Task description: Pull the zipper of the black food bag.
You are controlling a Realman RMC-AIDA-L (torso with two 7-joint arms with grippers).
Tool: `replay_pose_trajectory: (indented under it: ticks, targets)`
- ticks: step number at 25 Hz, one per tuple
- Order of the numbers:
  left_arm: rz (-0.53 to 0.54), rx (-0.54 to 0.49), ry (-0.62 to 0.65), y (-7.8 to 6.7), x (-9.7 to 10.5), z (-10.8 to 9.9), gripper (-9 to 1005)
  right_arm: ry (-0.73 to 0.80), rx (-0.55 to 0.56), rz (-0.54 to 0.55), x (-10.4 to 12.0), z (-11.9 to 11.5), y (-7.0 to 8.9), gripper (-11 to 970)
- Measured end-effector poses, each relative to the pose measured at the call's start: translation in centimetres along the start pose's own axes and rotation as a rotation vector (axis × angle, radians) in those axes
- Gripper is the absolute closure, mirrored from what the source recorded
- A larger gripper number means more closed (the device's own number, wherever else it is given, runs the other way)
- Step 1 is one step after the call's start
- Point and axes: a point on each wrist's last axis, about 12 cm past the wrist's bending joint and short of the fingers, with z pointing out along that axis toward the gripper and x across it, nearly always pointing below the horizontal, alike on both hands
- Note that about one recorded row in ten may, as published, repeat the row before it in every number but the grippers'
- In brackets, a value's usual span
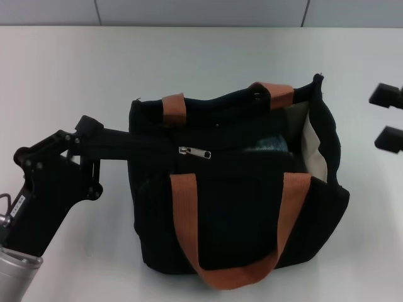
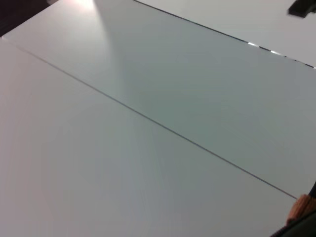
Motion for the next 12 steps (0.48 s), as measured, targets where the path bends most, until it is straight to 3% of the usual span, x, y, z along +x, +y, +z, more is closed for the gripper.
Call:
replay_pose_trajectory:
  ticks: [6, 12]
  targets:
    - [0.082, 0.009, -0.044, -0.2, -0.4, 0.4, 979, 0.219, -0.101, 0.056, -4.5, 3.2, -1.4, 259]
    - [0.146, 0.009, -0.066, -0.1, -0.4, 0.6, 979, 0.481, -0.158, 0.087, -8.6, 8.4, -1.6, 259]
